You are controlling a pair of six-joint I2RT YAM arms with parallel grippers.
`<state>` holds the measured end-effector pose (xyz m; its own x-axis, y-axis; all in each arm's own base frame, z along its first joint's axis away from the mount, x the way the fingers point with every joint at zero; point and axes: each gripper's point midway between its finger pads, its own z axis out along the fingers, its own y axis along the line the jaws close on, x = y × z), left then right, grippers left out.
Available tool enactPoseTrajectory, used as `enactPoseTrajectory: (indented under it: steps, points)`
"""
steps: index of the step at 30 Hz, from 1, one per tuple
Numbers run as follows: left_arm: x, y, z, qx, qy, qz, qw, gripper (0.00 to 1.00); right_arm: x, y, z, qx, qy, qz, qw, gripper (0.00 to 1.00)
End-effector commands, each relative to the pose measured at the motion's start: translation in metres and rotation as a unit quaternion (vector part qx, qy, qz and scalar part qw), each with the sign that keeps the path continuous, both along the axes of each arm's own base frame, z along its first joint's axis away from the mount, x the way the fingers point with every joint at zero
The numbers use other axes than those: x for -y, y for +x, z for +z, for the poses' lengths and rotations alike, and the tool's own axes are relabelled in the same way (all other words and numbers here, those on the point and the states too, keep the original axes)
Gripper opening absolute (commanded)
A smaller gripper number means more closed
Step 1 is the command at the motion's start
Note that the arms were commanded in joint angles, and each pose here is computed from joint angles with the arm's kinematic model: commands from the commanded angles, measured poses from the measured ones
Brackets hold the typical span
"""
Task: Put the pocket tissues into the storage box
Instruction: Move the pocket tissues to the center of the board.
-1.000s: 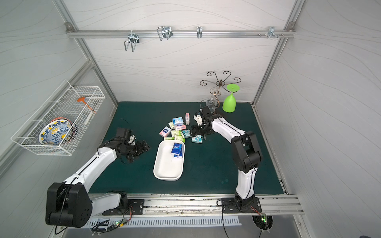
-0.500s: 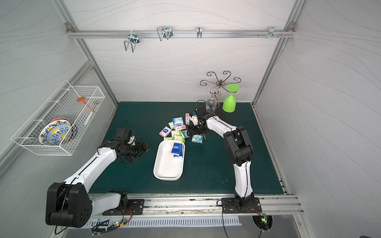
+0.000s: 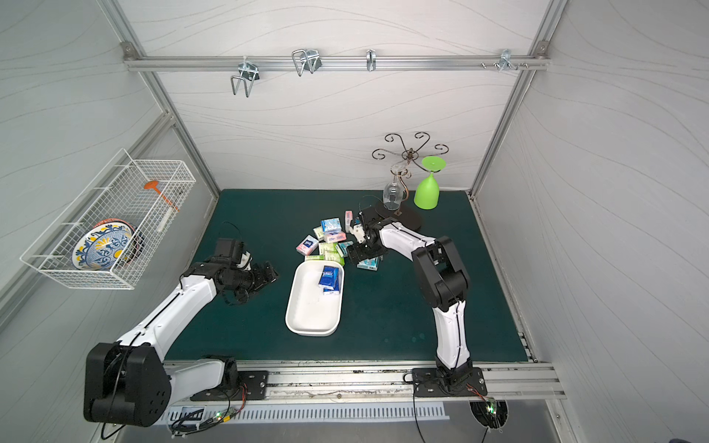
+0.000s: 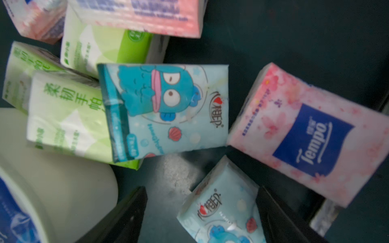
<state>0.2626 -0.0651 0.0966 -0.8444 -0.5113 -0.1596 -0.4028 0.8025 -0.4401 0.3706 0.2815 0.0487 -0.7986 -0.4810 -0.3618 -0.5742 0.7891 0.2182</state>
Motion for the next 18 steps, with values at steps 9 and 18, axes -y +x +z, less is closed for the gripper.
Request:
enactPoseTrajectory:
  steps: [9, 18]
  points:
    - [0.000, 0.000, 0.008, 0.016, 0.002, -0.003, 1.000, 0.95, 0.015, -0.054, 0.007, -0.042, -0.031, -0.022, 0.998, 0.90]
    - [0.000, -0.001, 0.008, 0.017, 0.001, -0.002, 1.000, 0.95, 0.027, -0.065, 0.013, -0.022, -0.064, 0.045, 0.997, 0.99]
